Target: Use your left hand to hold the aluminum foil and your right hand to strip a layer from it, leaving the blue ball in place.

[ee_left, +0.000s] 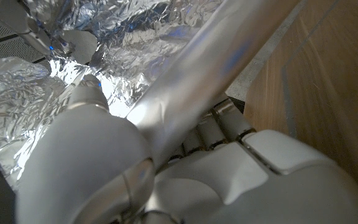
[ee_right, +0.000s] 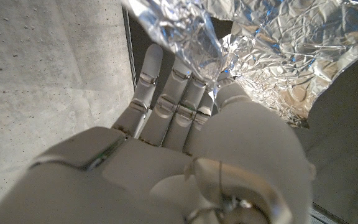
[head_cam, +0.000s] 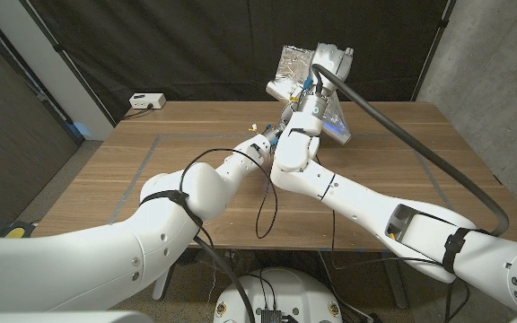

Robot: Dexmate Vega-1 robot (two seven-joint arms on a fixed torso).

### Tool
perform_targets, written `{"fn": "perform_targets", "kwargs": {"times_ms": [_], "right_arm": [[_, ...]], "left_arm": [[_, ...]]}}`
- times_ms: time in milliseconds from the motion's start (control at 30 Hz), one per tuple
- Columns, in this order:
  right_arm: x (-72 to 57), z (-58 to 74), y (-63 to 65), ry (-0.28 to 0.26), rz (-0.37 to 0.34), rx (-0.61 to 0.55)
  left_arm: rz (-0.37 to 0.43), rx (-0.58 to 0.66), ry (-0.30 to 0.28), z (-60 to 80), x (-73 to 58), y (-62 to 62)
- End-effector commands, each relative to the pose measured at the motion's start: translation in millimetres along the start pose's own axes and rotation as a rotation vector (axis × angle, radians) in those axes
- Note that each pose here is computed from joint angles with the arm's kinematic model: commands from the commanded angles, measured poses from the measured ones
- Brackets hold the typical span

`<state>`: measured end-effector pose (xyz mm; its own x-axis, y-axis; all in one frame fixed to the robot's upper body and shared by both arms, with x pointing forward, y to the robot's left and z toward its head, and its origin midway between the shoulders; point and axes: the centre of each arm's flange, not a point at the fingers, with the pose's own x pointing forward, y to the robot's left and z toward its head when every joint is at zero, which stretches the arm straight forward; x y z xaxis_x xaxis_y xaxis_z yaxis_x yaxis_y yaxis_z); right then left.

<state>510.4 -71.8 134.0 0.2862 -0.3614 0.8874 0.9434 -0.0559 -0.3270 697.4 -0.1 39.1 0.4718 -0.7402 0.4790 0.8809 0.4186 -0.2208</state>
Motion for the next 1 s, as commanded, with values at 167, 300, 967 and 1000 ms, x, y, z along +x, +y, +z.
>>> {"fn": "perform_targets", "kwargs": {"times_ms": [167,300,967,1000], "right_arm": [[17.7,6.7,-3.3,0.010,-0.039,-0.039],[21.8,7.4,-3.2,0.016,-0.048,-0.046],[42.1,5.7,-5.6,0.051,-0.100,-0.068],[42.4,5.6,-5.6,0.053,-0.103,-0.069]], "left_arm": [[0.012,-0.007,-0.003,-2.3,-2.9,3.1],[0.012,0.000,-0.001,-1.6,-3.4,3.7],[0.018,0.015,-0.004,-1.0,-6.3,6.6],[0.016,0.015,-0.004,-0.8,-6.3,6.4]]}}
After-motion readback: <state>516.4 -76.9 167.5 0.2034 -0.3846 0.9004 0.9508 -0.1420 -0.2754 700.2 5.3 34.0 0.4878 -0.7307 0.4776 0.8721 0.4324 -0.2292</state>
